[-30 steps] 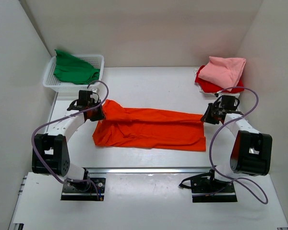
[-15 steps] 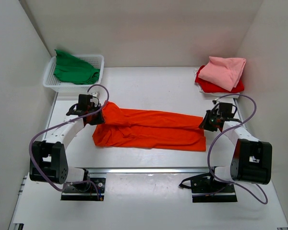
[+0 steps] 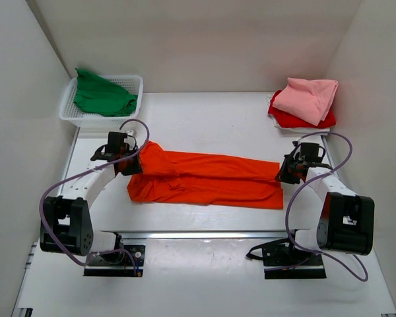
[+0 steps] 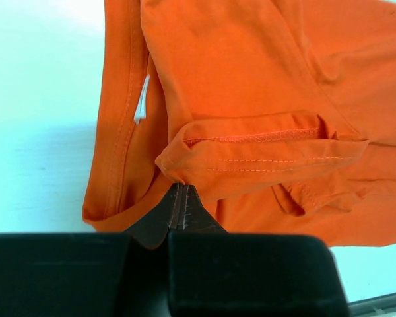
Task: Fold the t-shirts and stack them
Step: Fold the other side of the tshirt into a rectangle
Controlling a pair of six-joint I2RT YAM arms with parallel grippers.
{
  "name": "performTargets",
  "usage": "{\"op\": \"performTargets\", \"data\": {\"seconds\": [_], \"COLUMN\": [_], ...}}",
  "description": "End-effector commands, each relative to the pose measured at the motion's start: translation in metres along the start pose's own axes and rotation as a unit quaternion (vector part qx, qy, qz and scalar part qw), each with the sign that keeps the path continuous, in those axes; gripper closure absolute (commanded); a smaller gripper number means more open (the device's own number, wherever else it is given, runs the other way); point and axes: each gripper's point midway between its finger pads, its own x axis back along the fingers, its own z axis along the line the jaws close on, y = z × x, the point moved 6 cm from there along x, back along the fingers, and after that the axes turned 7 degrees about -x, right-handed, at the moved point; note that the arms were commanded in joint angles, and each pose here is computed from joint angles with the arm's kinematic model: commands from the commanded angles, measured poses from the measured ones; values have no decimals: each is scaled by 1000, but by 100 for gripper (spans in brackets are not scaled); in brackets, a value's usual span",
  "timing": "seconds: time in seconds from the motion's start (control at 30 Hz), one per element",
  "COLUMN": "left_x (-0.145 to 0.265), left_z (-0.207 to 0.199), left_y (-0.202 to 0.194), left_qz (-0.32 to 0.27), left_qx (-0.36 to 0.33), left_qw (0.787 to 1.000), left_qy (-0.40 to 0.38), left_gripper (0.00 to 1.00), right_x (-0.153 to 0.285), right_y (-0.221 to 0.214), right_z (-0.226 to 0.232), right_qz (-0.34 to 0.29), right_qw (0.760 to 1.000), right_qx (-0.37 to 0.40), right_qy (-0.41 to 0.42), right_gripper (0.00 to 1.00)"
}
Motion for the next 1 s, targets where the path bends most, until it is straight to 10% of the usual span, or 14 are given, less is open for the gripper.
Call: {"op": "performTargets", "data": {"seconds": [0.0,0.4,0.57,0.8,0.97], "left_x": [7,12,17,51,44], "left_z": [2,1,-2,-36,-59], "left_y": [-6,-16,-13,10,-7], "left_qz": [6,4,-6,-99,-58], "left_qx": [3,16,18,-41,-66], "left_qw": [1000,1000,1000,992,992], "left_qy": [15,12,-8,-63,-93], "left_gripper": [100,100,58,49,50], "right_x": [2,10,22,46,43], "right_y": [-2,-5,0,7,-3], "right_z": [-2,-2,-1,14,11], "right_qz": [7,6,-6,-37,-21], "right_qw": [1000,1000,1000,999,1000], "right_qx": [-2,-7,-14,12,8], "right_qy": [-12,-26,-21,-3,-13], "right_gripper": [100,100,55,51,52]}}
